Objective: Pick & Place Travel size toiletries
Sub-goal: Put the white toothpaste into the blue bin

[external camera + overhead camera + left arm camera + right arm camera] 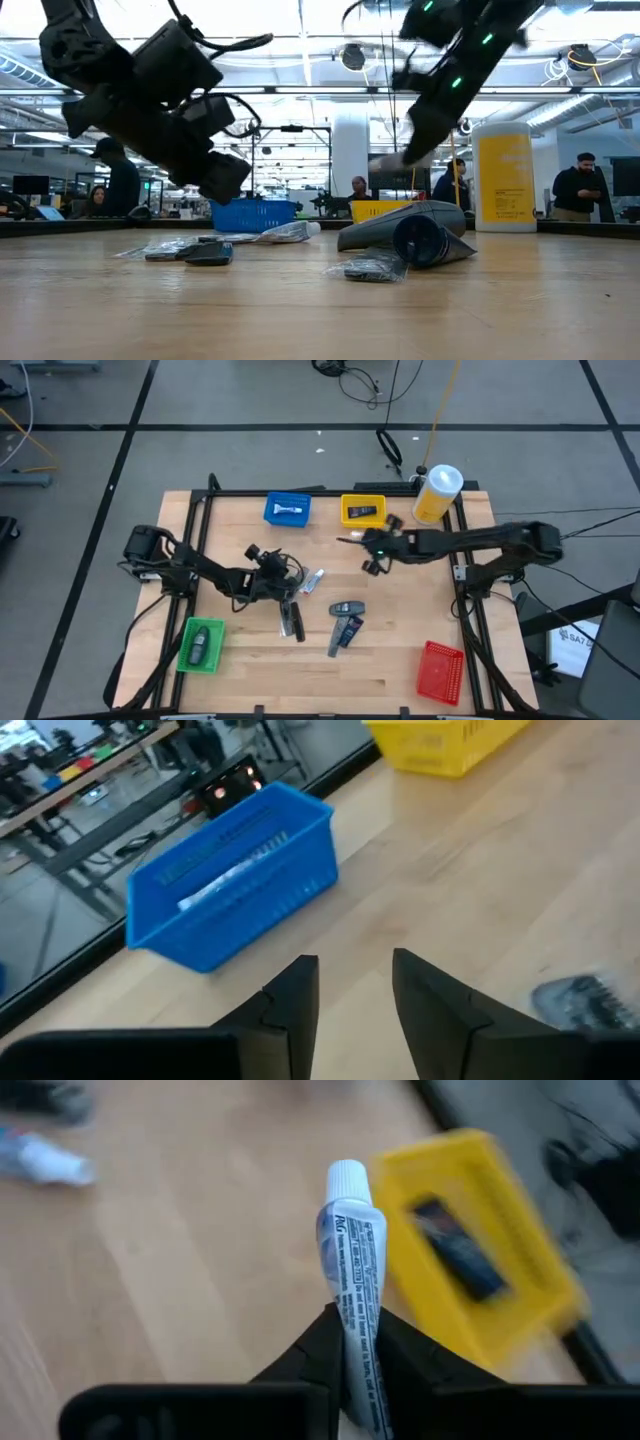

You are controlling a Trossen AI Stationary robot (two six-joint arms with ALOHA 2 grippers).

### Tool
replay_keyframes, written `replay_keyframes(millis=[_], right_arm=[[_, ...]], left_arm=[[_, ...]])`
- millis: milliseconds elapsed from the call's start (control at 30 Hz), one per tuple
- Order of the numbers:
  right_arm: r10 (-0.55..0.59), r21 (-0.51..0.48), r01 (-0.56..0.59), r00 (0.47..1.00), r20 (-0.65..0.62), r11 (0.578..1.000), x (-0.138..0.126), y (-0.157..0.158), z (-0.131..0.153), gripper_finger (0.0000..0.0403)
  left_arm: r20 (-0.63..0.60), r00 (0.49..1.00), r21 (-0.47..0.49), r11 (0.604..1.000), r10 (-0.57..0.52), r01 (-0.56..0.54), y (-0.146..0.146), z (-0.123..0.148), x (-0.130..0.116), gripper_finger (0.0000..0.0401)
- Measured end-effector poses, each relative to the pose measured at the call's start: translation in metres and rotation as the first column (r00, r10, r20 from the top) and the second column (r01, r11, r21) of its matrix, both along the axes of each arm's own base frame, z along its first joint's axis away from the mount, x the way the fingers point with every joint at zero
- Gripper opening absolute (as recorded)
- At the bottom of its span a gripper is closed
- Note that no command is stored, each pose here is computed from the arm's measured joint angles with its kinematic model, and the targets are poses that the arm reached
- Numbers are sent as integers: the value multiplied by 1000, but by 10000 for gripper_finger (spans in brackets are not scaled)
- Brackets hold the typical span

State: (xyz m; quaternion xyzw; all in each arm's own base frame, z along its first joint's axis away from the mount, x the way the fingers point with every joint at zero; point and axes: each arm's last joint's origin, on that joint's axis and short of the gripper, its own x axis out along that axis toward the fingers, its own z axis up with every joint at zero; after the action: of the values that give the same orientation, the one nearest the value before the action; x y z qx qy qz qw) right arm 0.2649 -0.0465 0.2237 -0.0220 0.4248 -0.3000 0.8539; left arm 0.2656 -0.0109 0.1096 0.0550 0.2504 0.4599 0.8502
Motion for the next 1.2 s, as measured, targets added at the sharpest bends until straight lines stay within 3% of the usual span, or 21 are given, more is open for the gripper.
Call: replay_keyframes(millis=[133, 300, 500, 600, 667, 733, 833, 900, 1000, 1200], right_arm=[[-123, 26, 121, 988, 91, 992, -28, 8, 26, 23], [-122, 56, 114, 980, 157, 992, -40, 16, 38, 19], [-29, 94, 12, 983, 181, 996, -41, 22, 2, 28], [118, 146, -174, 937, 329, 974, -36, 26, -29, 25], [212, 148, -312, 860, 464, 939, -33, 28, -45, 23], [275, 104, -405, 764, 583, 908, -31, 31, -55, 23], [304, 68, -442, 712, 634, 894, -31, 33, -69, 25], [306, 61, -443, 706, 639, 894, -29, 33, -74, 25], [308, 56, -446, 698, 647, 893, -25, 33, -79, 25], [324, 30, -453, 683, 655, 891, -21, 33, -83, 26]], left_arm=[[-45, 999, 22, 999, 29, -28, 2, -3, -5, 122], [-101, 994, 53, 998, 50, -45, 2, 9, -16, 122], [-112, 992, 45, 998, 53, -48, 5, 36, -32, 122], [-82, 993, -22, 997, -81, 80, 10, 51, -25, 122], [-47, 950, -109, 947, -309, 302, 16, 58, -13, 122], [42, 830, -143, 819, -556, 555, 22, 63, 0, 122], [159, 602, -51, 602, -783, 797, 28, 66, 16, 126], [202, 490, 59, 509, -848, 859, 31, 69, 26, 140], [235, 433, 136, 470, -870, 872, 36, 67, 39, 183], [313, 455, 56, 495, -834, 867, 43, 56, 80, 295]])
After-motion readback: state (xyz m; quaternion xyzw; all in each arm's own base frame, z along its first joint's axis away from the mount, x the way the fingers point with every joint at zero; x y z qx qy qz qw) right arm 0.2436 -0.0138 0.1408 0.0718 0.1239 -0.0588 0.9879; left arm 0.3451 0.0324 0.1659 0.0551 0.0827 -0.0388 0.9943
